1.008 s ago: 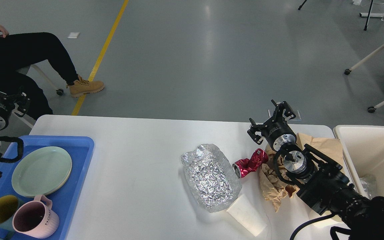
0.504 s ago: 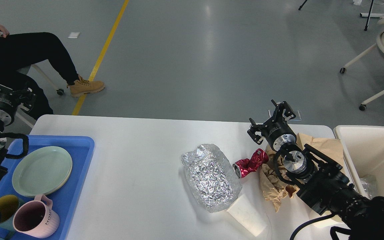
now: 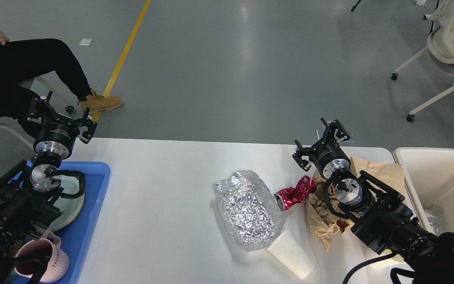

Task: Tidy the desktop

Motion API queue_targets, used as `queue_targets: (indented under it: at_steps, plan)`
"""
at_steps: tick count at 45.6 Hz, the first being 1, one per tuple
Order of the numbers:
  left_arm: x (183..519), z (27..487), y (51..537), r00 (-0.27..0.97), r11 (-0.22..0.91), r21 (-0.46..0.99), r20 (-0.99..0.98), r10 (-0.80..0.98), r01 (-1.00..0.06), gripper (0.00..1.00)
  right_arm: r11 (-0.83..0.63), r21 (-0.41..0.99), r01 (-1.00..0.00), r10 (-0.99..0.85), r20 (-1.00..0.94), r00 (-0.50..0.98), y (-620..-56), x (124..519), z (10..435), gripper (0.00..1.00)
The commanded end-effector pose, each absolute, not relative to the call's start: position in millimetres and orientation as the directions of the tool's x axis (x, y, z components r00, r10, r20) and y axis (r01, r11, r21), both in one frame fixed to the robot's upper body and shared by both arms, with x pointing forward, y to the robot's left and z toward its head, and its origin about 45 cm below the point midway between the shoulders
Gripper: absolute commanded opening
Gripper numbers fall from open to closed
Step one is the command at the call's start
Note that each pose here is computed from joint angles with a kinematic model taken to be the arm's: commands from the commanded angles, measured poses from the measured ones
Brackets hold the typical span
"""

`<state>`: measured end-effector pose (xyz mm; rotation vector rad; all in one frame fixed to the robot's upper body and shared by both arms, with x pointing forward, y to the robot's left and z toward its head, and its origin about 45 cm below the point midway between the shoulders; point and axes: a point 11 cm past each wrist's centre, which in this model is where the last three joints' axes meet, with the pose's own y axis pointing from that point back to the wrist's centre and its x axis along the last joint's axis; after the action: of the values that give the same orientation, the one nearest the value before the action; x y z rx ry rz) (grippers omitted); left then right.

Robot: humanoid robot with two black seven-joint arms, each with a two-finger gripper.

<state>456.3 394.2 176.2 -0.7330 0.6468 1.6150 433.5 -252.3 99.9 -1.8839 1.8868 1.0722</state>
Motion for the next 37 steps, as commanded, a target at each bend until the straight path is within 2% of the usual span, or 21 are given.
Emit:
queue_targets:
  at_steps: [1, 10, 21, 37]
  plan:
    - [456, 170, 378, -0.103, -0.166, -0.001, -0.779, 0.618, -0.986, 0.97, -0.118, 0.308, -0.944, -0.747, -0.654, -0.12, -252, 434, 100, 1.0]
    - [440, 145, 378, -0.136, -0.173, 0.036, -0.781, 0.609, -0.984, 0.97, -0.118, 0.308, -0.944, -0.747, -0.654, -0.12, -252, 434, 100, 1.0]
    - [426, 138, 380, -0.064, -0.134, -0.018, -0.811, 0.581, -0.991, 0.97, -0.118, 0.308, -0.944, -0.747, -0.654, -0.12, -252, 434, 100, 1.0]
    - [426, 138, 381, -0.064, -0.137, -0.02, -0.812, 0.581, -0.99, 0.97, -0.118, 0.308, -0.944, -0.747, -0.654, -0.12, -252, 434, 100, 1.0]
